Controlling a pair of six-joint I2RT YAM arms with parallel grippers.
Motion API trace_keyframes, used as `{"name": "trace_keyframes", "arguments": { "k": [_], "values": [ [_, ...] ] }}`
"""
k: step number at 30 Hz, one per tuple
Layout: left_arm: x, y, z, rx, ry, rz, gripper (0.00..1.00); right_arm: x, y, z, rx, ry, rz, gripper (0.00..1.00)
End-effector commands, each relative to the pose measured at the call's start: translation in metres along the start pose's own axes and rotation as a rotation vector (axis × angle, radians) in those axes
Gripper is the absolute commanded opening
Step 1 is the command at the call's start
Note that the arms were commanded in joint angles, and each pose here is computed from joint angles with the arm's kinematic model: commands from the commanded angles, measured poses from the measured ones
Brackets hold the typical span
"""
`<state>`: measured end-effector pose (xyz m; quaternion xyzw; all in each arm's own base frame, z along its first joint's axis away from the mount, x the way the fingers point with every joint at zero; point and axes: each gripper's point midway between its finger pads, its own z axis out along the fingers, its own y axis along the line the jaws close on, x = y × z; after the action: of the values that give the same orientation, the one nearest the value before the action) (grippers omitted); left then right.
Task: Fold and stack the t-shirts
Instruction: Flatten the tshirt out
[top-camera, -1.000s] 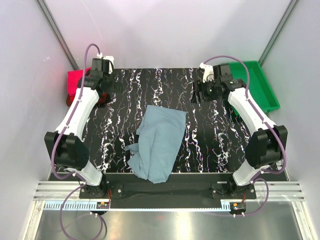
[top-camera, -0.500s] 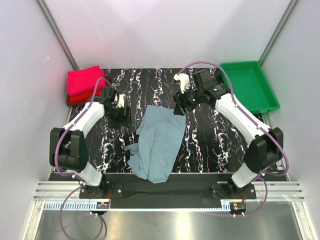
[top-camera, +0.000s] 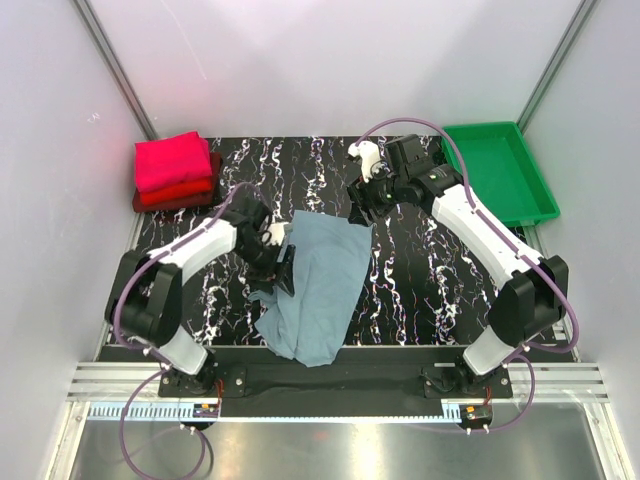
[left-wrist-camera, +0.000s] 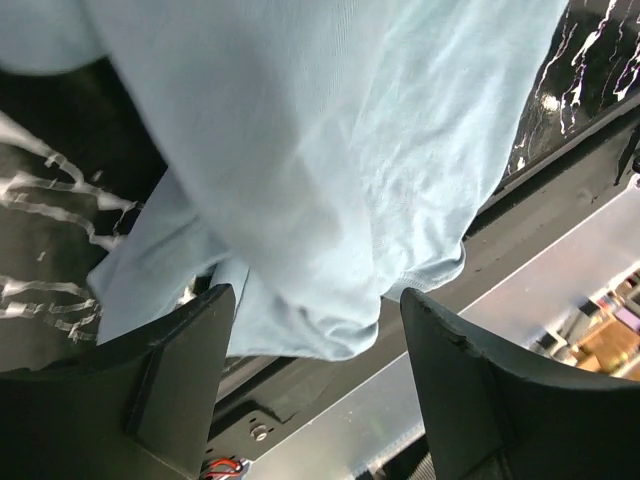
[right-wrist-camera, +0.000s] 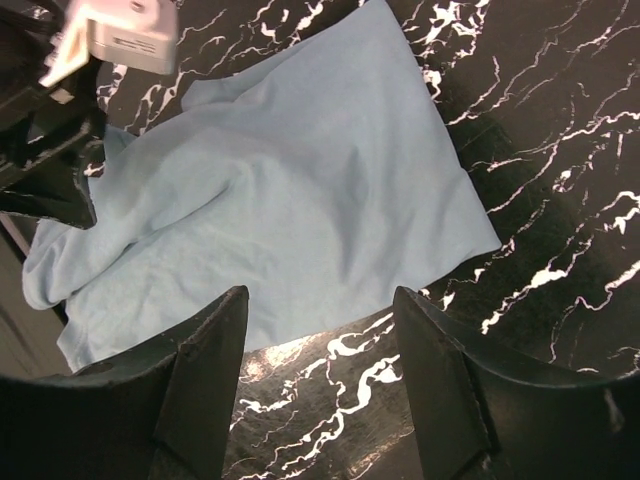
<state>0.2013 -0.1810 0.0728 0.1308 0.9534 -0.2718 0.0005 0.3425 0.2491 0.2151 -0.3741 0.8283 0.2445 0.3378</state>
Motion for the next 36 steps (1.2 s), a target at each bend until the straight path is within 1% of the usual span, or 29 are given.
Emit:
{"name": "trace_keyframes", "arguments": {
  "k": [1, 3, 4, 6, 7, 8, 9, 10, 13, 15, 16, 17, 18, 19, 21, 22, 24, 25, 27, 29, 30, 31, 33, 34, 36],
  "values": [
    [-0.026, -0.003, 0.011, 0.043, 0.005, -0.007, 0.73, -0.023, -0.007, -0.015, 0.054, -0.066, -0.056, 0.67],
    [-0.04, -0.005, 0.011, 0.043, 0.019, 0.004, 0.73, -0.022, -0.009, -0.017, 0.068, -0.063, -0.062, 0.68],
    [-0.042, -0.001, 0.018, 0.043, 0.049, -0.012, 0.71, -0.021, -0.009, -0.017, 0.072, -0.062, -0.066, 0.68],
    [-0.049, -0.003, 0.017, 0.052, 0.053, -0.01, 0.59, -0.019, -0.012, -0.019, 0.087, -0.058, -0.07, 0.68],
    [-0.058, -0.005, 0.016, 0.054, 0.04, -0.003, 0.49, -0.017, -0.012, -0.02, 0.09, -0.058, -0.074, 0.68],
    [-0.062, -0.006, 0.015, 0.047, 0.031, 0.002, 0.15, -0.018, -0.012, -0.02, 0.095, -0.063, -0.078, 0.68],
    [-0.074, -0.009, 0.01, 0.041, -0.001, 0.019, 0.02, -0.018, -0.013, -0.023, 0.108, -0.066, -0.082, 0.68],
    [-0.08, -0.011, 0.006, 0.039, -0.014, 0.027, 0.0, -0.015, -0.013, -0.023, 0.109, -0.062, -0.082, 0.68],
    [-0.105, -0.028, -0.013, 0.065, -0.082, 0.08, 0.0, -0.009, -0.017, -0.025, 0.139, -0.057, -0.087, 0.67],
    [-0.119, -0.04, -0.027, 0.085, -0.122, 0.12, 0.0, -0.007, -0.022, -0.028, 0.16, -0.057, -0.081, 0.61],
    [-0.141, -0.057, -0.045, 0.108, -0.185, 0.185, 0.0, -0.004, -0.022, -0.03, 0.163, -0.056, -0.073, 0.58],
    [-0.152, -0.065, -0.055, 0.121, -0.22, 0.213, 0.0, -0.002, -0.026, -0.032, 0.17, -0.057, -0.064, 0.53],
    [-0.163, -0.074, -0.066, 0.137, -0.255, 0.24, 0.0, -0.001, -0.026, -0.034, 0.171, -0.058, -0.059, 0.52],
    [-0.186, -0.094, -0.089, 0.17, -0.33, 0.291, 0.0, -0.001, -0.027, -0.036, 0.174, -0.06, -0.056, 0.51],
    [-0.211, -0.105, -0.117, 0.16, -0.434, 0.333, 0.0, 0.0, -0.029, -0.038, 0.182, -0.06, -0.052, 0.51],
    [-0.224, -0.112, -0.137, 0.125, -0.51, 0.366, 0.0, -0.001, -0.031, -0.039, 0.186, -0.062, -0.049, 0.51],
    [-0.239, -0.113, -0.164, 0.105, -0.605, 0.35, 0.0, -0.003, -0.033, -0.04, 0.194, -0.065, -0.05, 0.51],
    [-0.242, -0.108, -0.179, 0.098, -0.646, 0.34, 0.0, -0.004, -0.034, -0.041, 0.197, -0.067, -0.052, 0.52],
    [-0.243, -0.103, -0.196, 0.089, -0.687, 0.327, 0.0, -0.005, -0.036, -0.041, 0.2, -0.071, -0.05, 0.52],
    [-0.236, -0.089, -0.213, 0.045, -0.726, 0.285, 0.0, -0.005, -0.038, -0.041, 0.203, -0.074, -0.05, 0.52],
    [-0.229, -0.079, -0.21, 0.023, -0.714, 0.258, 0.0, -0.004, -0.038, -0.04, 0.199, -0.07, -0.041, 0.52],
    [-0.221, -0.079, -0.224, -0.004, -0.747, 0.255, 0.0, -0.004, -0.038, -0.04, 0.196, -0.073, -0.039, 0.52],
    [-0.208, -0.07, -0.226, -0.042, -0.755, 0.222, 0.0, -0.005, -0.036, -0.038, 0.182, -0.08, -0.033, 0.52],
    [-0.2, -0.075, -0.242, -0.066, -0.803, 0.222, 0.0, -0.005, -0.037, -0.038, 0.18, -0.081, -0.029, 0.52],
    [-0.196, -0.087, -0.25, -0.065, -0.844, 0.234, 0.0, -0.006, -0.036, -0.036, 0.172, -0.084, -0.027, 0.52]
  ]
}}
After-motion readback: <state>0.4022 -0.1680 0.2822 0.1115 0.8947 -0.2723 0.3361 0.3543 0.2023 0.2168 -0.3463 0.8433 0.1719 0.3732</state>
